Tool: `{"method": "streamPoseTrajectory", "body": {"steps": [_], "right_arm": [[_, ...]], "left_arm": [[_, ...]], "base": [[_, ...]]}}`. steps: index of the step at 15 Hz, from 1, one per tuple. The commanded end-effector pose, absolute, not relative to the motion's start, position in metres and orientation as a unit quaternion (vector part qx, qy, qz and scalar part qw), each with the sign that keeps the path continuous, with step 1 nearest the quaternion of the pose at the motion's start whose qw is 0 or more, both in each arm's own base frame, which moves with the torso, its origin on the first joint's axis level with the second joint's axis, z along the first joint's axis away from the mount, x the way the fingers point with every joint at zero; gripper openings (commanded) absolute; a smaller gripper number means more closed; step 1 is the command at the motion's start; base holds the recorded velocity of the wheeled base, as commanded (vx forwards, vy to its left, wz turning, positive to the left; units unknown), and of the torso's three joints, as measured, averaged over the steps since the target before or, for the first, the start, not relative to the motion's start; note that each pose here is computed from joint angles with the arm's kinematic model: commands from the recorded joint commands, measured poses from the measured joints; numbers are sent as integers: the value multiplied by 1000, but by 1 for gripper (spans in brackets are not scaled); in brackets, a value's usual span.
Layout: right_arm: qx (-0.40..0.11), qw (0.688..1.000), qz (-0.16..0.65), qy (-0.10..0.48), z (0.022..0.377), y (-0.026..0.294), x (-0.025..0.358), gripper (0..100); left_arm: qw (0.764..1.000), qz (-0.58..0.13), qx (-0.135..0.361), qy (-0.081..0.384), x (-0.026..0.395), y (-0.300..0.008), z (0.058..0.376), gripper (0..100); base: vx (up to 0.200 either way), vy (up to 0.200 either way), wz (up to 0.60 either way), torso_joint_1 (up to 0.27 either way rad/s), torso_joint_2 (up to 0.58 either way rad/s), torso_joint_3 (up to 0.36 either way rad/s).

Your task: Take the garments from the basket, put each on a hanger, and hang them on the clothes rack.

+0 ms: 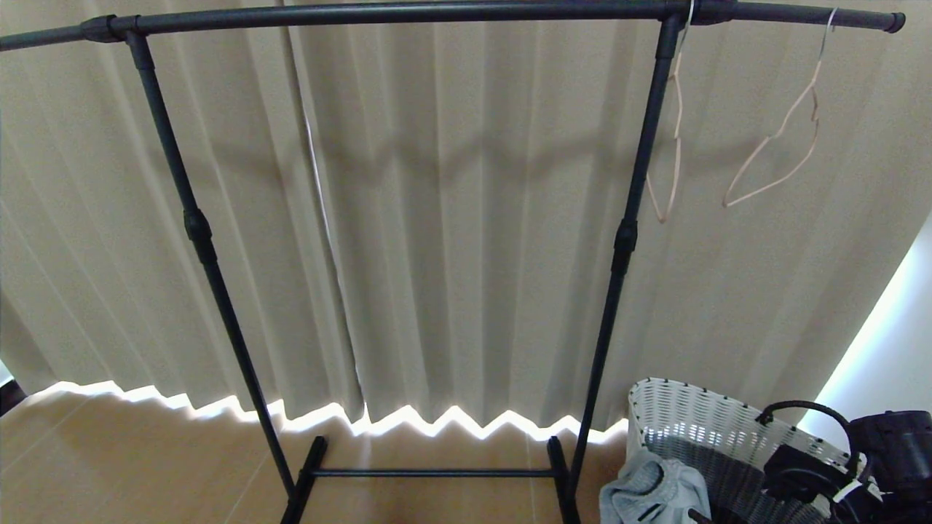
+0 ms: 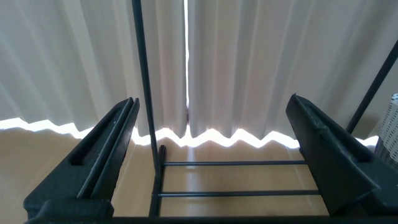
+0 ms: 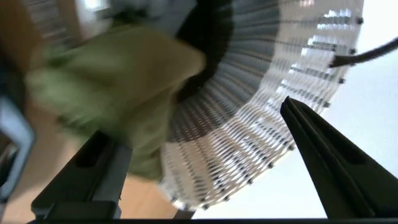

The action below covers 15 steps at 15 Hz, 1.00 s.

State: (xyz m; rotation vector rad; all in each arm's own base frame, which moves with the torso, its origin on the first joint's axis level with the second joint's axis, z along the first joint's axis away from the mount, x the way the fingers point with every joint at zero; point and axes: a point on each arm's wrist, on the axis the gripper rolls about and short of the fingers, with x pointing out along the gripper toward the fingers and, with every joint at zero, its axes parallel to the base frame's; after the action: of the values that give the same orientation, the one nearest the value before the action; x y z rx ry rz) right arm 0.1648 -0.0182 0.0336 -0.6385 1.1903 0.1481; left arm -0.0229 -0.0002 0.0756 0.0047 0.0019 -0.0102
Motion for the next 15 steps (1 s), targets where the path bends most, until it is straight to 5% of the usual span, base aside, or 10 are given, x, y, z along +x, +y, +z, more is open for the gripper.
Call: {"method": "streamPoseTrajectory", "body": {"steps": [1, 4, 5, 10, 15], "right_arm": [[-285, 764, 62, 575, 19, -27, 173, 100], [-287, 783, 49, 550, 18, -30, 178, 100], [-287, 788, 47, 542, 21, -30, 178, 0], [-297, 842, 16, 450, 60, -25, 146, 0], [-320, 912, -76, 246, 110, -17, 84, 0]], "left_arm": [[1000, -5, 2, 1, -23, 0, 76, 100], [1000, -5, 3, 1, -23, 0, 76, 100], [1000, -5, 3, 1, -23, 0, 76, 100], [1000, -5, 2, 1, -23, 0, 76, 100], [1000, -5, 2, 1, -23, 0, 76, 100]], "base": [[0, 0, 0, 0, 0, 0], [0, 0, 0, 0, 0, 0], [0, 0, 0, 0, 0, 0], [0, 0, 0, 0, 0, 0], [0, 0, 0, 0, 0, 0]]}}
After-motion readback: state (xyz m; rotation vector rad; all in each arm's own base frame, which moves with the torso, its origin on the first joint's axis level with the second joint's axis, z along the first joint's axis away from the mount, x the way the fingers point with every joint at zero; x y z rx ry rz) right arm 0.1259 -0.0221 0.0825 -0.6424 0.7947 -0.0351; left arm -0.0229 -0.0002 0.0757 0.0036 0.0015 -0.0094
